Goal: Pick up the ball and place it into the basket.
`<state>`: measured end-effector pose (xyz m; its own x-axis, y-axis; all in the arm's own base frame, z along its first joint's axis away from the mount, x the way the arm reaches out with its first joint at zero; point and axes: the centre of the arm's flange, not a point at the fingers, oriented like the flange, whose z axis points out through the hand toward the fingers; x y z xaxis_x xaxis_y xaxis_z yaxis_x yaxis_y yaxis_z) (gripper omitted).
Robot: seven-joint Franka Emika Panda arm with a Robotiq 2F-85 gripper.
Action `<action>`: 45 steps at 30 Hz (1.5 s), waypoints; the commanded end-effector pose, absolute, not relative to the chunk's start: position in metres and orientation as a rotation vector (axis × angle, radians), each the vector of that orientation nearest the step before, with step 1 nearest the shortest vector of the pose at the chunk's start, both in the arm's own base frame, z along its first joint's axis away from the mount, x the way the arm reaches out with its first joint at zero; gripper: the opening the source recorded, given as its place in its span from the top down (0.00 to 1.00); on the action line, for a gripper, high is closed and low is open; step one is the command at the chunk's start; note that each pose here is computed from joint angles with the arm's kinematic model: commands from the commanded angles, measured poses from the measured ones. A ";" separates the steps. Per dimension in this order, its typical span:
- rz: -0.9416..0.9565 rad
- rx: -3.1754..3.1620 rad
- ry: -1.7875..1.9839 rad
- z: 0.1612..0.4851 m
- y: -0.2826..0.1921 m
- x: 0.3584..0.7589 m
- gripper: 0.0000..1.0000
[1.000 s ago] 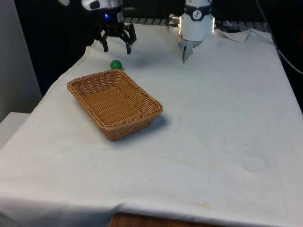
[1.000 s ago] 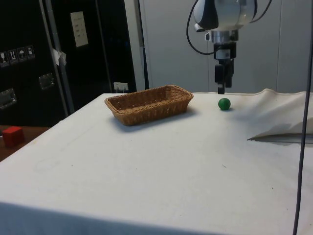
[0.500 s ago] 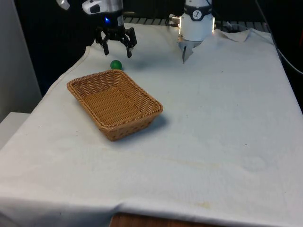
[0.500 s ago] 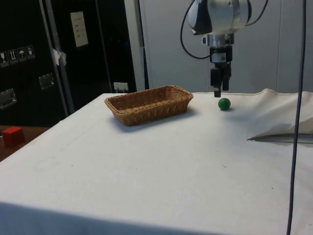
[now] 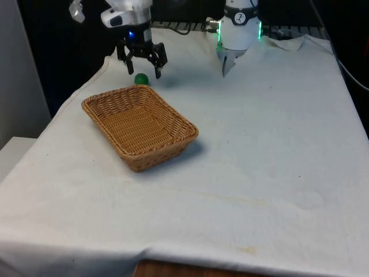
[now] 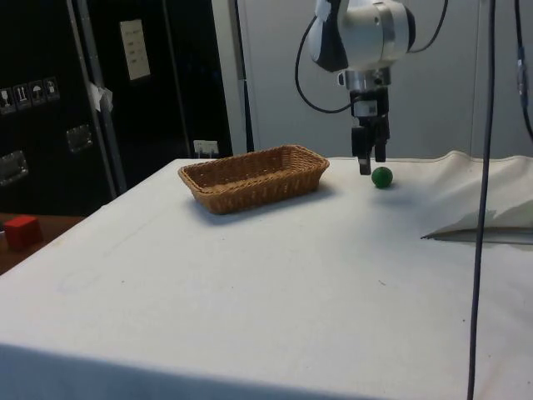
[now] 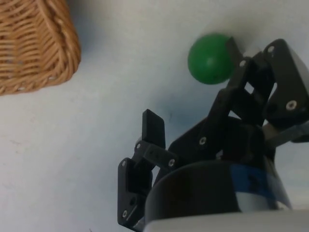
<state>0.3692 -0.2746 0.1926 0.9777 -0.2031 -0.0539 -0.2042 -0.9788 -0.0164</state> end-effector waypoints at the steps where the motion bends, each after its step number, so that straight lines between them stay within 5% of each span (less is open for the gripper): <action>1: 0.068 -3.097 0.320 0.186 -0.273 0.368 0.00; 39: 0.109 -3.133 0.354 0.164 -0.305 0.365 0.00; 43: 0.102 -3.133 0.358 0.166 -0.306 0.365 0.45; 45: 0.110 -3.130 0.351 0.167 -0.306 0.364 0.55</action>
